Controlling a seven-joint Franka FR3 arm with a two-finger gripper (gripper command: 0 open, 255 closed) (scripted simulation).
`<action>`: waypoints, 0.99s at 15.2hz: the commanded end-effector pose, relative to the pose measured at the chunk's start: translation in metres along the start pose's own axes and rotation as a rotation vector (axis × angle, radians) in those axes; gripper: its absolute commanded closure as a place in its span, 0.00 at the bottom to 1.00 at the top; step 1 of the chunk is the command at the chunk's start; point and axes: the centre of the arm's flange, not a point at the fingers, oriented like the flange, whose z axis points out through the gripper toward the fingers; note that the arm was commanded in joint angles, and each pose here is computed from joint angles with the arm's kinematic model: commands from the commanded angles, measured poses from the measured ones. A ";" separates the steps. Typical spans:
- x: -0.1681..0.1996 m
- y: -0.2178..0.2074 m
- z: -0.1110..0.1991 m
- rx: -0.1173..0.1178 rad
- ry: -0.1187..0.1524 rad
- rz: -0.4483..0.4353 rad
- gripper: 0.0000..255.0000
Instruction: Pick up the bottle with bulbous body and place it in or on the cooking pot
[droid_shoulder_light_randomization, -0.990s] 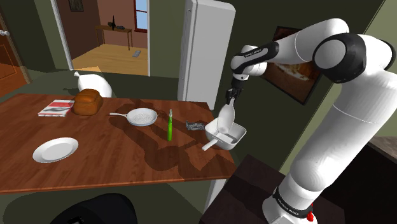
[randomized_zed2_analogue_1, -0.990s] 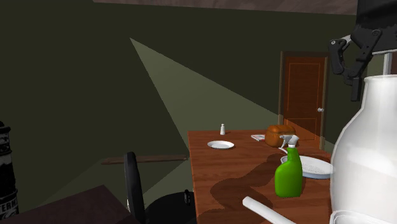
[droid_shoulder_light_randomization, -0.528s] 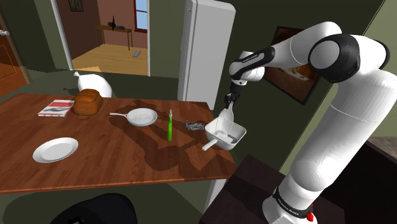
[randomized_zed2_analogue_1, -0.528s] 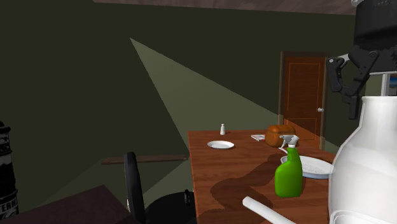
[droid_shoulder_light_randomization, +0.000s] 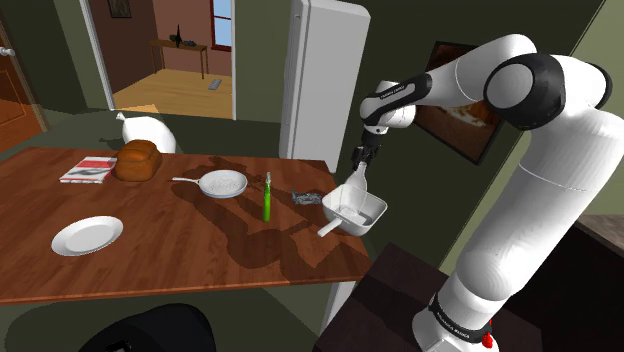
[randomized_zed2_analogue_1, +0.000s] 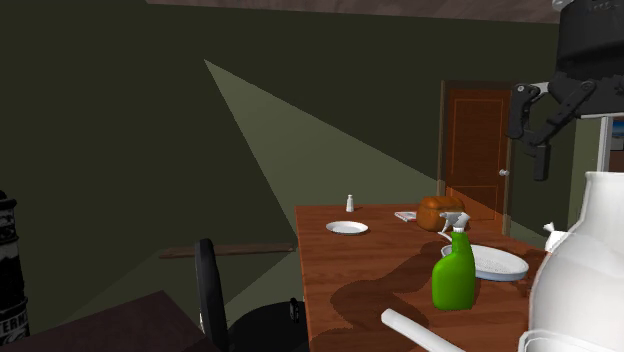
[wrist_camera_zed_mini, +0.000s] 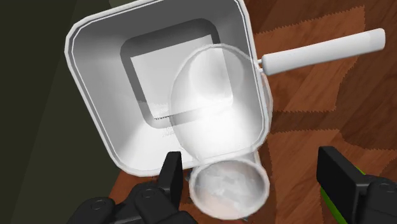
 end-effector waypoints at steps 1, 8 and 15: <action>0.000 0.000 0.000 0.000 0.000 0.000 0.00; 0.000 0.000 -0.050 0.000 0.000 0.000 0.00; 0.000 0.000 -0.050 0.000 0.000 0.000 0.00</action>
